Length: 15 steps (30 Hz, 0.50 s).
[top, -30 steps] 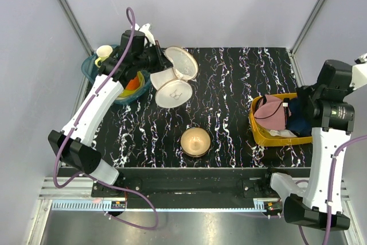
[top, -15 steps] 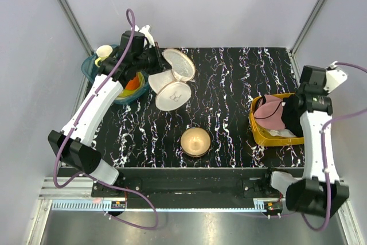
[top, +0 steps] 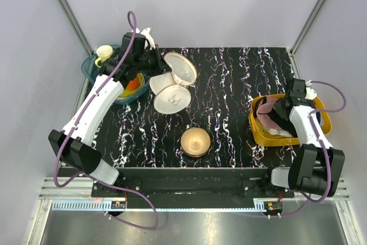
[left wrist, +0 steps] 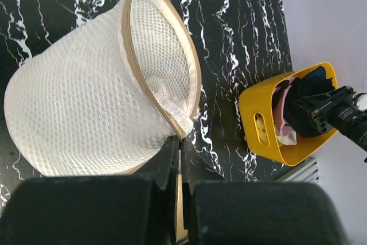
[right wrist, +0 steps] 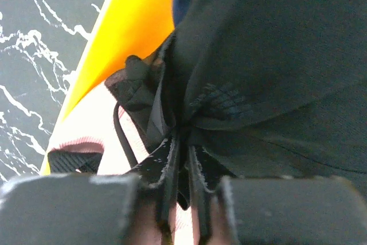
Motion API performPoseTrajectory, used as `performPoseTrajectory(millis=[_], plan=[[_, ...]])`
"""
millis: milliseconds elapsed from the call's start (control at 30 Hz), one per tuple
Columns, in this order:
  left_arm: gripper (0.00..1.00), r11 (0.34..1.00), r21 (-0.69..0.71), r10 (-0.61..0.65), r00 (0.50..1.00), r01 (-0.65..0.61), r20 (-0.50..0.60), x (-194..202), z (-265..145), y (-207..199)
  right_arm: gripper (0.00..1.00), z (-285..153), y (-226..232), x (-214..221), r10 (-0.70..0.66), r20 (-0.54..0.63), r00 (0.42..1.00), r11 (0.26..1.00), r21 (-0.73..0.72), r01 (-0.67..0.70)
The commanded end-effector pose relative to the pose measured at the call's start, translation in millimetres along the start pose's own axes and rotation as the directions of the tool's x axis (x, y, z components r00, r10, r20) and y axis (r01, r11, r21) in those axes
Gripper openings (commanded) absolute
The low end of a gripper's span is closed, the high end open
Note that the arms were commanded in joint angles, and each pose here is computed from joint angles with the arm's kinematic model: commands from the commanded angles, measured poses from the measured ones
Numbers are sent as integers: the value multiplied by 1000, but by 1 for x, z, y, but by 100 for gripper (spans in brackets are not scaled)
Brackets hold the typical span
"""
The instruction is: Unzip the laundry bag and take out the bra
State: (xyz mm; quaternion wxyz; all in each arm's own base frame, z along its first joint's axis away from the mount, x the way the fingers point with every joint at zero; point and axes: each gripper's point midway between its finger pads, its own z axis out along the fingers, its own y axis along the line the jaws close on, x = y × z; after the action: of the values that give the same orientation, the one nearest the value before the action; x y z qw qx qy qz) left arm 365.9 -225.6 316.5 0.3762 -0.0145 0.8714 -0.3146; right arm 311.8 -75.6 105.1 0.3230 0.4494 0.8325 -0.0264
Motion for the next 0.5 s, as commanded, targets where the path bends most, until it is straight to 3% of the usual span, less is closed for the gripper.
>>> performPoseTrajectory(millis=[0, 33, 67, 267, 467], plan=[[0, 1000, 16, -17, 1000, 17, 16, -1, 0, -1, 35, -26, 30, -17, 10, 37, 999, 986, -165, -3], [0, 1000, 15, -21, 1000, 20, 13, 0, 2, 0, 57, -33, 33, -19, 12, 44, 999, 982, -189, -3], [0, 999, 23, -26, 1000, 26, 10, 1, 3, -1, 63, -45, 35, -22, 19, 67, 998, 975, -222, -4], [0, 999, 18, -31, 1000, 31, 6, 2, 5, 1, 67, -92, 29, -40, 51, 156, 986, 963, -271, -7], [0, 999, 34, -29, 1000, 29, -5, 2, 8, -3, 65, -98, 8, -57, 57, 265, 962, 983, -181, -9]])
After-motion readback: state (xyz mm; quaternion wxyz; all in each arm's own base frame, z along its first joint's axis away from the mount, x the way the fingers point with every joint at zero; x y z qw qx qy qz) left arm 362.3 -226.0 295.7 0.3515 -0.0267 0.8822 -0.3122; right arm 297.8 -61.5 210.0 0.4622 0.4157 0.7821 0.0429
